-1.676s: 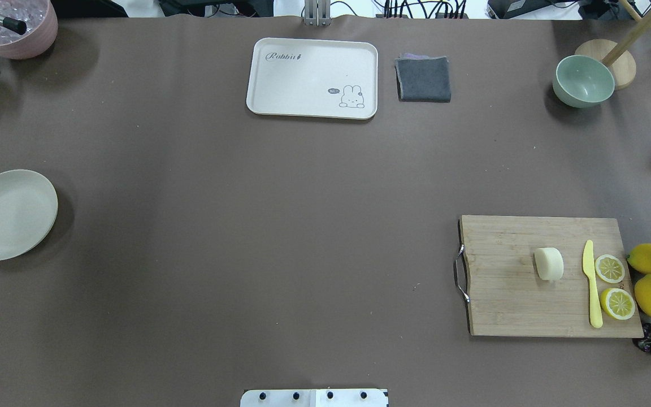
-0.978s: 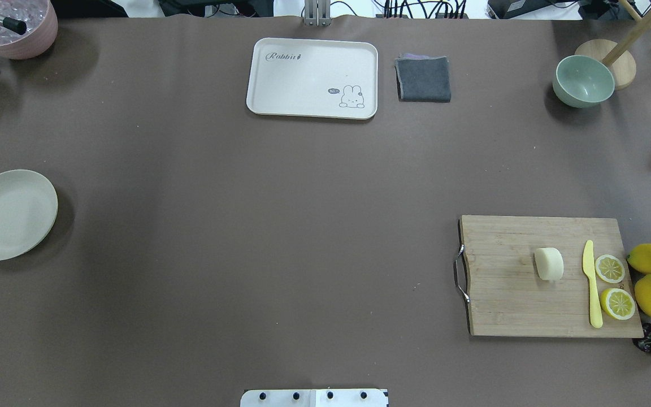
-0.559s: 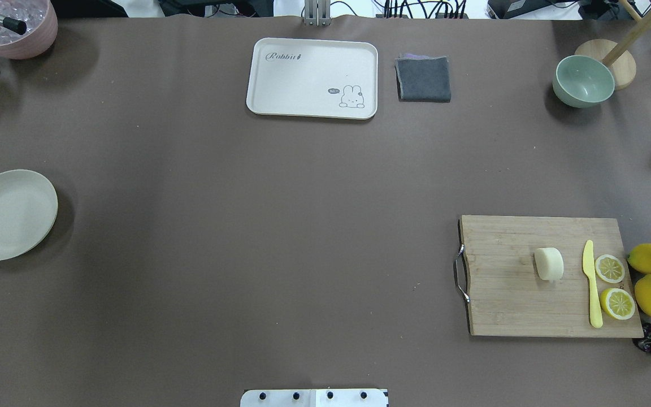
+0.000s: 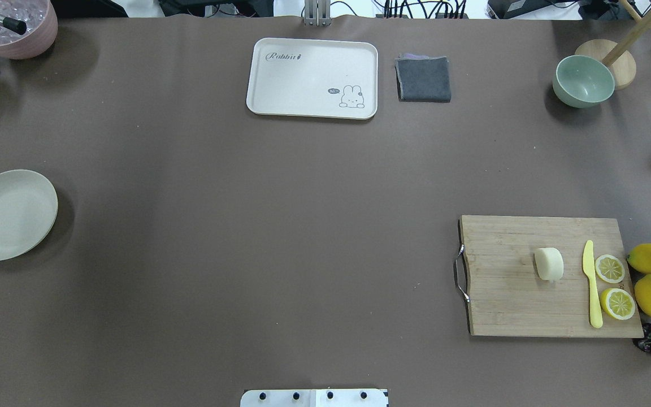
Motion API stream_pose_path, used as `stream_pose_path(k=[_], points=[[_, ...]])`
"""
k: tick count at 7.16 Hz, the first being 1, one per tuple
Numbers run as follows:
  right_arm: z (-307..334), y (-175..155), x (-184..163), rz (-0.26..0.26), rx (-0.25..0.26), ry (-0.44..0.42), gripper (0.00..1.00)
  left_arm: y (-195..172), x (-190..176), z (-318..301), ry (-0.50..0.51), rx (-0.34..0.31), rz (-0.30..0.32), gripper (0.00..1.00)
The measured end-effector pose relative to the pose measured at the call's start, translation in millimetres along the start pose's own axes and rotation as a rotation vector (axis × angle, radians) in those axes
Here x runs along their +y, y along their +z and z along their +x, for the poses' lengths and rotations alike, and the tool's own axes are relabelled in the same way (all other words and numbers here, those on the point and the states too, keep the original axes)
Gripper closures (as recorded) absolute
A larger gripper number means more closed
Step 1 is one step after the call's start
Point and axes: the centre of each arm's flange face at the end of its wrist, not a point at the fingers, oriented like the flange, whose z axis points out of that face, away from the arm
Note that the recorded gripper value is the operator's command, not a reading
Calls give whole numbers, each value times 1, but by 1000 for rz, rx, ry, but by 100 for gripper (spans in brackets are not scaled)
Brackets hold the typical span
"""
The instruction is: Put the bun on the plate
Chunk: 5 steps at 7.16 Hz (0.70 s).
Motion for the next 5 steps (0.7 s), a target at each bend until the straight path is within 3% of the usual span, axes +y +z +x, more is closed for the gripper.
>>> stream_pose_path(k=[3, 5], points=[[0, 0, -1, 0, 2, 0, 0, -1, 2, 7, 36, 10, 7, 2], [-4, 1, -4, 1, 1, -6, 0, 29, 19, 10, 108, 17, -21, 2]])
